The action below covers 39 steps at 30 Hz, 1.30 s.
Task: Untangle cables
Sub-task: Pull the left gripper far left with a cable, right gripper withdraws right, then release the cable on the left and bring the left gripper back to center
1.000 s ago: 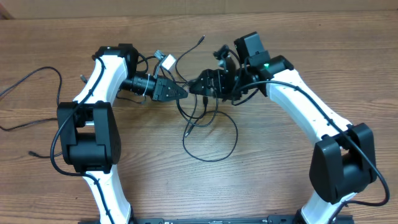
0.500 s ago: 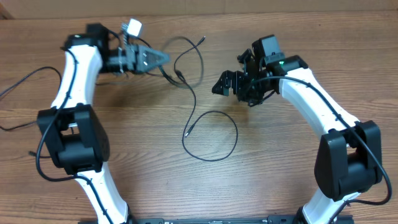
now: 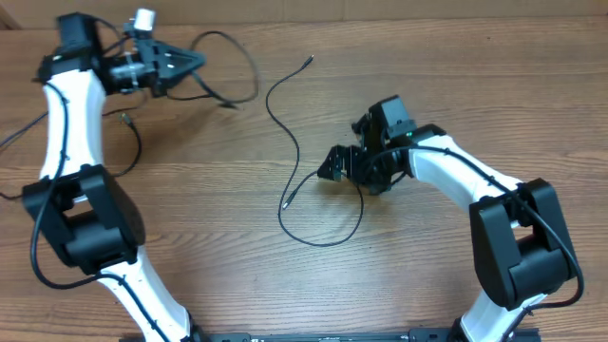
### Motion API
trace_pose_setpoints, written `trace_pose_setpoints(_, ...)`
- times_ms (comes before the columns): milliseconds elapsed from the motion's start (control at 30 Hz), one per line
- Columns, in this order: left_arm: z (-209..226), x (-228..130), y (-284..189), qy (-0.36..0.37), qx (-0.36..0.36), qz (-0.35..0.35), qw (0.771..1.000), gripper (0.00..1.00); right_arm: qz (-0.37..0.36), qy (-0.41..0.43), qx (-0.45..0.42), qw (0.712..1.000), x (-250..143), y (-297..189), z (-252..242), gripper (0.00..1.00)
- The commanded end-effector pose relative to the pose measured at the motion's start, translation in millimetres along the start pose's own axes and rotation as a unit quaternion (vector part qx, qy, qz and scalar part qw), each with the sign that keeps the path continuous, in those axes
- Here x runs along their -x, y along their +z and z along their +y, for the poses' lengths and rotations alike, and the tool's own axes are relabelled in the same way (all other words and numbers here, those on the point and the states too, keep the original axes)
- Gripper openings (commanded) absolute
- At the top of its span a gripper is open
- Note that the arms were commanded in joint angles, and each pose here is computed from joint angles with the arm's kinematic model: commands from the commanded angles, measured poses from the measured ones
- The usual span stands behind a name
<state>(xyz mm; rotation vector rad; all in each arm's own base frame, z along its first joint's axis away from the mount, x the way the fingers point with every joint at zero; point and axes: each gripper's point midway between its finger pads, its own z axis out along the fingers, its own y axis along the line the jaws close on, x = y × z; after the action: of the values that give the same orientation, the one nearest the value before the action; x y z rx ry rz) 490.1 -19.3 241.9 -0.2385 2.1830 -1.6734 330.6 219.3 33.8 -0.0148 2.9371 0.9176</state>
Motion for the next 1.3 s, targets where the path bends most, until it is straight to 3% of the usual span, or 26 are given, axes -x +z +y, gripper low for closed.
trace_pose_setpoints(0,27,30,-41,-0.046,0.071,-0.073,0.994,0.04,0.002,-0.001,-0.015,1.0,-10,10,-11,1.0)
trace_pose_setpoints(167,74,53,-96,-0.06,0.183,-0.154,0.969,0.04,-0.007,0.014,-0.01,1.0,-11,16,-12,1.0)
trace_pose_setpoints(333,114,52,-145,-0.098,0.279,-0.2,0.934,0.05,-0.014,0.009,-0.007,1.0,-7,16,-10,1.0)
trace_pose_setpoints(633,169,19,-176,-0.168,0.4,-0.196,0.879,0.04,-0.022,0.007,-0.012,1.0,-3,16,-12,1.0)
trace_pose_setpoints(733,188,2,-180,-0.193,0.432,-0.183,0.861,0.17,-0.022,0.007,-0.012,1.0,-4,16,-12,1.0)
trace_pose_setpoints(800,194,-6,-178,-0.203,0.435,-0.176,0.859,0.32,-0.022,0.007,-0.012,1.0,-4,16,-12,1.0)
trace_pose_setpoints(967,196,-16,-172,-0.219,0.43,-0.161,0.861,0.99,-0.022,0.007,-0.012,1.0,-4,16,-12,1.0)
trace_pose_setpoints(1267,177,-14,-155,-0.209,0.421,-0.142,0.871,1.0,-0.02,0.008,-0.012,1.0,-4,16,-12,1.0)
